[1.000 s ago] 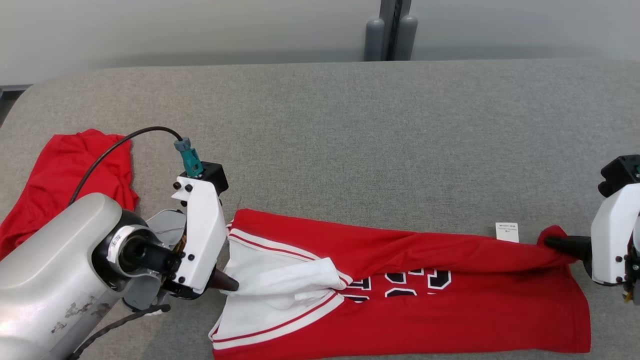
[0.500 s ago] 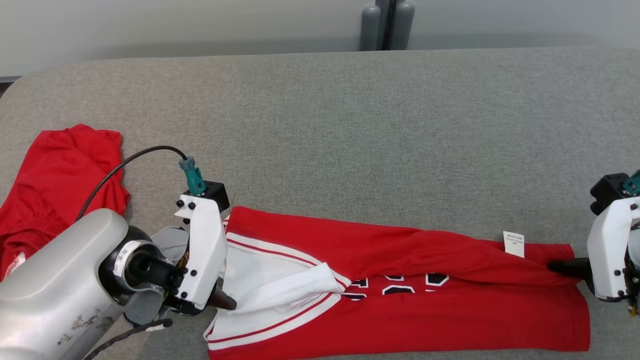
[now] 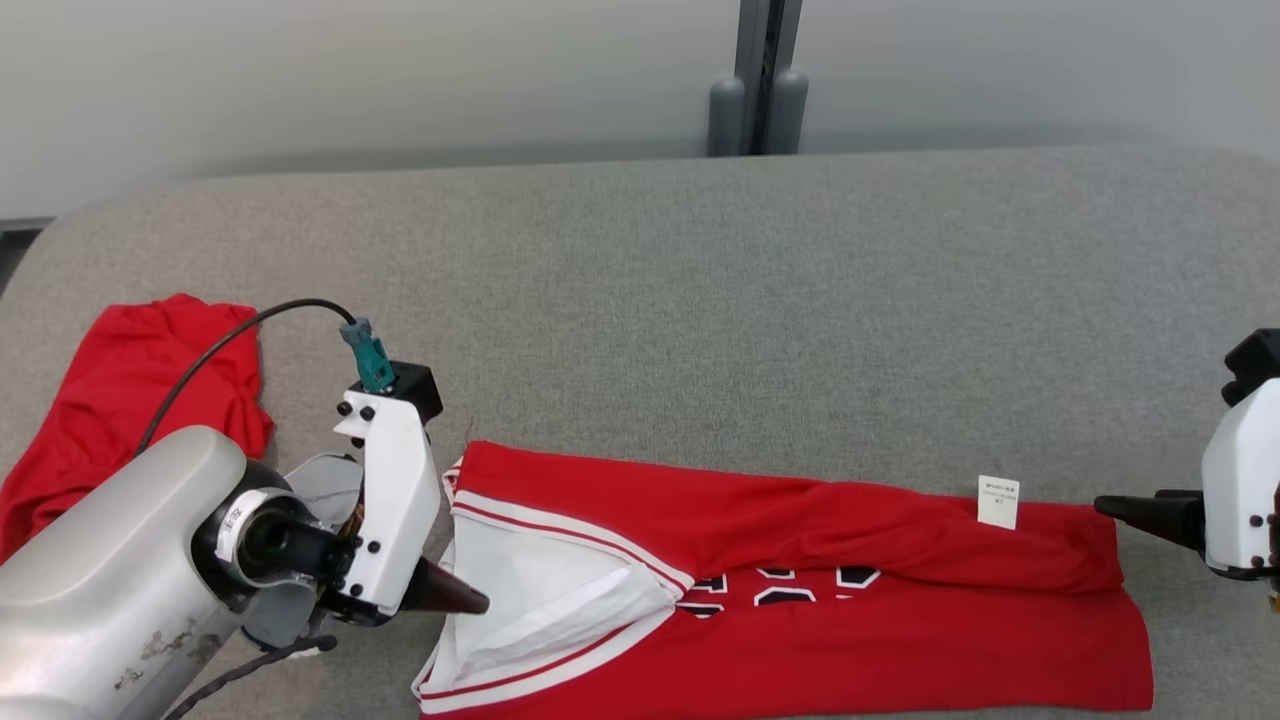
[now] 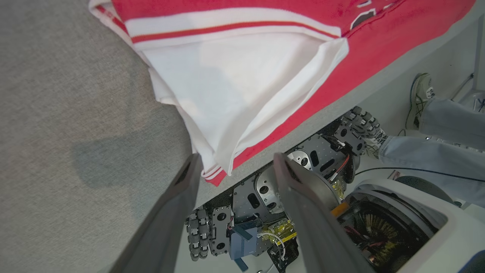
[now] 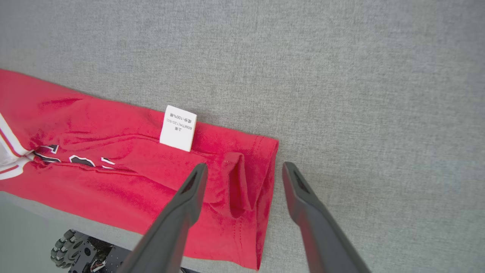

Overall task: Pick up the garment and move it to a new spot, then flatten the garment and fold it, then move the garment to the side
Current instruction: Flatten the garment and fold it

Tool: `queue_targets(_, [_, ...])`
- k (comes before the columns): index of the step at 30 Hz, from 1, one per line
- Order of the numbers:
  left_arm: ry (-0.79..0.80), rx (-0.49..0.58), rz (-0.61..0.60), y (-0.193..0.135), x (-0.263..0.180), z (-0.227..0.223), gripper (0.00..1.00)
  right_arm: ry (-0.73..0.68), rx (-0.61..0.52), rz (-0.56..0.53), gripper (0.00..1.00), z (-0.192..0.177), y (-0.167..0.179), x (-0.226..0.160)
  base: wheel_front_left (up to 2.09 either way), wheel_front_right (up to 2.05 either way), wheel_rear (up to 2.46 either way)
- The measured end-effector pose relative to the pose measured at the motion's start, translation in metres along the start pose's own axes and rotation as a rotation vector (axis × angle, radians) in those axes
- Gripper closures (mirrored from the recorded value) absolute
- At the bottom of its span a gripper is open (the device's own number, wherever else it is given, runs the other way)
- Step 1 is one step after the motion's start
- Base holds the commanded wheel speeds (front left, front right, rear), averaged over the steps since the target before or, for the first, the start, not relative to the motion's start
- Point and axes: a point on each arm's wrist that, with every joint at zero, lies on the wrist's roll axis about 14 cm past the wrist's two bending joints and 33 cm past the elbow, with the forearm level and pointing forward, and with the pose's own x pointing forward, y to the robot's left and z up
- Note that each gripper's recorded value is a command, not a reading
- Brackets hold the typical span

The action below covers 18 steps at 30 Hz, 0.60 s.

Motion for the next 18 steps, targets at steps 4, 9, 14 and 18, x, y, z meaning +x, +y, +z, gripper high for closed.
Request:
queue_targets(4, [-0.120, 0.029, 0.003, -0.007, -0.017, 0.014, 0.00, -0.152, -0.017, 0.033, 0.00, 0.027, 0.013, -0.021, 0.00, 0.00, 0.00])
queue_targets(9, [-0.381, 0.110, 0.057, -0.009, -0.052, 0.046, 0.00, -0.390, -0.018, 0.042, 0.00, 0.063, 0.015, -0.055, 0.00, 0.00, 0.00])
queue_targets(14, [-0.713, 0.144, 0.120, -0.005, -0.091, 0.081, 0.00, -0.649, -0.003, 0.035, 0.00, 0.090, 0.011, -0.084, 0.00, 0.00, 0.00])
queue_targets(18, [-0.981, 0.133, 0.172, 0.003, -0.119, 0.094, 0.00, -0.833, 0.057, 0.021, 0.00, 0.092, 0.002, -0.099, 0.00, 0.00, 0.00])
